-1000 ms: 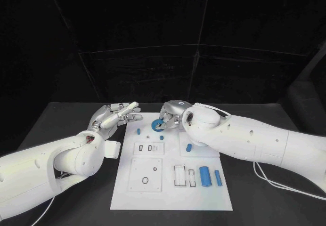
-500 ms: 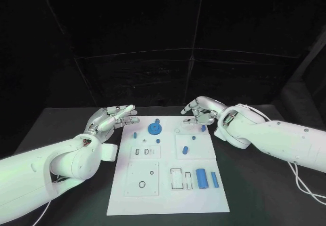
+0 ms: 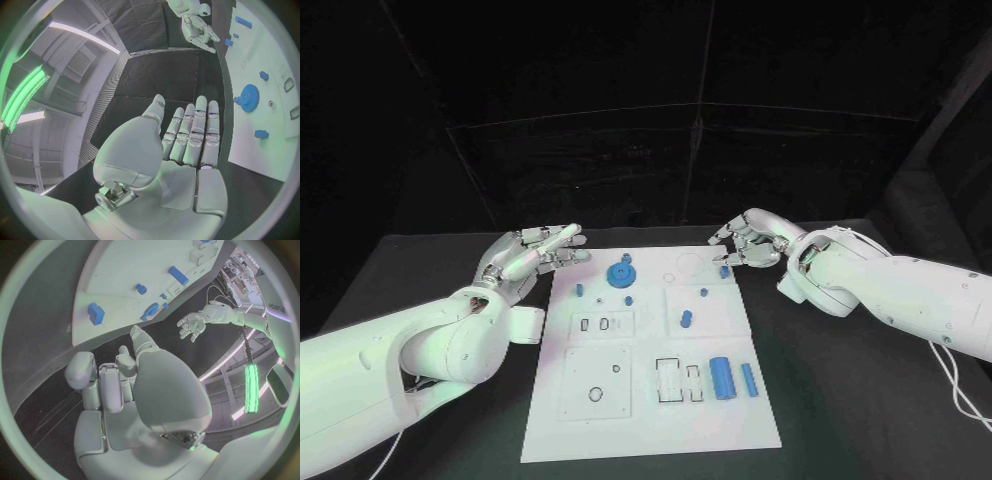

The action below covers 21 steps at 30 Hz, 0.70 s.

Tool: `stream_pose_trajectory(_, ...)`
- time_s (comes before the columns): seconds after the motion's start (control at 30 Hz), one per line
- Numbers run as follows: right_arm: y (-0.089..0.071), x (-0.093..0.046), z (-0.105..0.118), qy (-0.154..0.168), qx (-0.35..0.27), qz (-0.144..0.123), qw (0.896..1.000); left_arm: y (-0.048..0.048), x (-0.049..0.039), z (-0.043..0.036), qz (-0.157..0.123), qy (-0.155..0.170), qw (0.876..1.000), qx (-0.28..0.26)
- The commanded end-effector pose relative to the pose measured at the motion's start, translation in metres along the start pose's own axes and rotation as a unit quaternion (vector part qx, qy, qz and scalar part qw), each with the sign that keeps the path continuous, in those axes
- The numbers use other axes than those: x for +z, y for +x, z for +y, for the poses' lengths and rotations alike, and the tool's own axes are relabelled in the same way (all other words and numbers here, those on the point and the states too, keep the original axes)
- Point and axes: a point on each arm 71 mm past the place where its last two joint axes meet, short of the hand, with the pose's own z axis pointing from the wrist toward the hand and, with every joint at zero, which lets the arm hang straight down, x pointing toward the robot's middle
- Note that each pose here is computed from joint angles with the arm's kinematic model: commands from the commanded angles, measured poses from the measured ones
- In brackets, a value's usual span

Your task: Assemble the parts on the task board

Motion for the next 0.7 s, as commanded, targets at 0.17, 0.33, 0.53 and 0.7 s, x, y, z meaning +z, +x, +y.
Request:
stream_pose_trajectory(0.17,0.012,-0.001,-0.011,0.01,0.008,0.02,1.0,0.0018,0.0007,-0.0009,0.009,0.005,1.0,-0.002)
stream_pose_trajectory(0.33,0.016,-0.003,-0.02,0.024,0.003,0.022,0.999,0.001,0.001,-0.0007,0.008,0.005,1.0,-0.002)
stream_pose_trajectory(0.53,0.015,-0.004,-0.028,0.036,-0.002,0.025,0.999,0.0007,0.0012,-0.0006,0.008,0.005,1.0,-0.002)
stream_pose_trajectory(0.7,0.015,-0.004,-0.03,0.04,-0.006,0.028,0.999,0.0006,0.0013,-0.0004,0.008,0.005,1.0,-0.002)
